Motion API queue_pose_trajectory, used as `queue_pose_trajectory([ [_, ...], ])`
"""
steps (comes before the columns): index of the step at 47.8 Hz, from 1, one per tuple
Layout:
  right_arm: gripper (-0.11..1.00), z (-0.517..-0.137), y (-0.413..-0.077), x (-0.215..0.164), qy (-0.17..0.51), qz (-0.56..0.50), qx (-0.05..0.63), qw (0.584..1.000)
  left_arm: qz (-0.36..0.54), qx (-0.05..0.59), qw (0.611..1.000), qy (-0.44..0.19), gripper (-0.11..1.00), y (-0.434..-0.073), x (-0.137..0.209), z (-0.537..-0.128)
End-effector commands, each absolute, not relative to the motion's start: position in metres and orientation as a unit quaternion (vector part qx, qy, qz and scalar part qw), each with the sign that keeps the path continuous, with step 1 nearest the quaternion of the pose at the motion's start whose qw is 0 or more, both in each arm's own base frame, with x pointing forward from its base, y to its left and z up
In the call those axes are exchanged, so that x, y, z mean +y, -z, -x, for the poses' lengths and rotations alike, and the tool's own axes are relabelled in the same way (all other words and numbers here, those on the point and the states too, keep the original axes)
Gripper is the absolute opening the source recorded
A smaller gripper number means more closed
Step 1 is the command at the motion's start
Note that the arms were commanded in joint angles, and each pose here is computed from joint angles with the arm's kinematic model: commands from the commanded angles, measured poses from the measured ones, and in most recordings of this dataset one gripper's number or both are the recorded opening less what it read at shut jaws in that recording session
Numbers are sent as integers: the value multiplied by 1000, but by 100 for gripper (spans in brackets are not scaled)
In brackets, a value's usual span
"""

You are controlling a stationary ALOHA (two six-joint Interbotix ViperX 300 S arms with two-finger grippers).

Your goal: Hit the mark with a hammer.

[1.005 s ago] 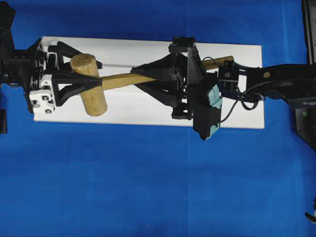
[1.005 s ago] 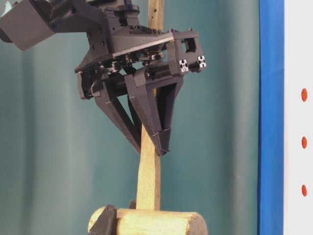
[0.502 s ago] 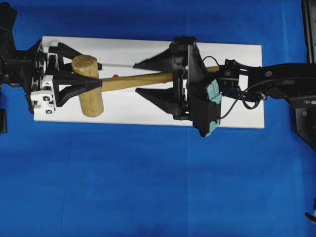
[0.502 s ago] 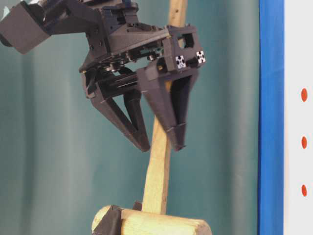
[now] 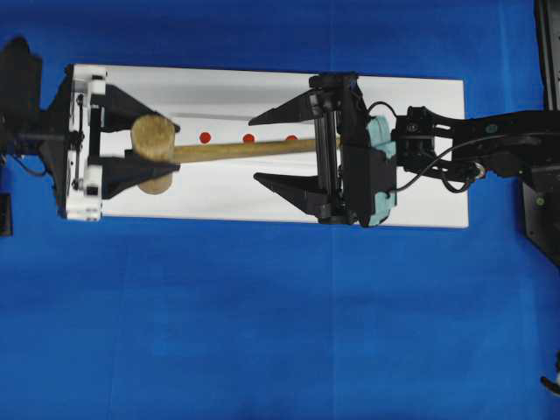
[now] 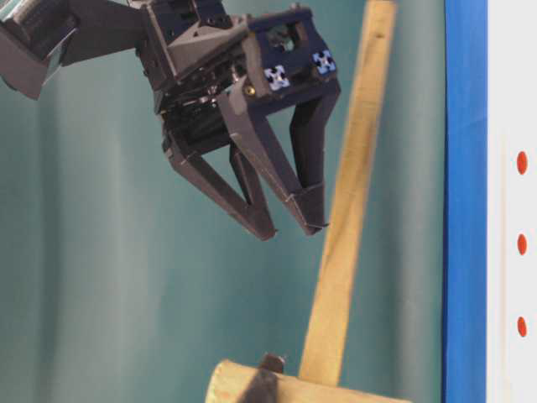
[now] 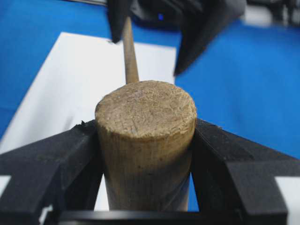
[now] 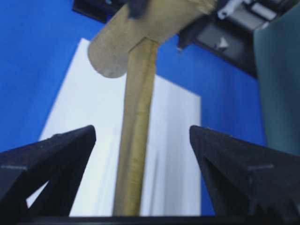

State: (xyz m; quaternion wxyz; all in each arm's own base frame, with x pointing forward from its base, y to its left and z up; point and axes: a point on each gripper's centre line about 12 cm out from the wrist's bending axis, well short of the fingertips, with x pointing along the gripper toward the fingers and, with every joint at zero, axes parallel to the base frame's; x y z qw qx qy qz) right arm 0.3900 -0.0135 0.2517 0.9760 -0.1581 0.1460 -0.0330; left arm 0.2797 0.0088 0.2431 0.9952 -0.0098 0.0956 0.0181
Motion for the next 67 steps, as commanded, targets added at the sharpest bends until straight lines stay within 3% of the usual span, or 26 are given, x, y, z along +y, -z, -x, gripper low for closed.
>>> queue_pose_trajectory([
  [1,96,-389,-263,-13,36,140,135,980,-26,81,996,-6,46,-252,3,-282],
  [14,96,-389,-253,-16,41,93,162,982,-40,81,996,-3,46,-252,2,-281],
  [29,96,-402,-219,-19,55,55,205,976,-41,80,996,-3,46,-253,2,-281],
  [47,93,-407,-221,-23,66,56,195,977,-40,80,996,-3,46,-253,2,-282],
  [52,77,-407,-221,-25,71,57,190,978,-40,80,996,-2,46,-253,2,-282],
  [62,17,-406,-220,-30,76,55,193,977,-40,78,996,-2,46,-254,2,-281],
  [67,2,-406,-221,-30,76,55,192,977,-40,76,996,-2,46,-255,2,-280],
])
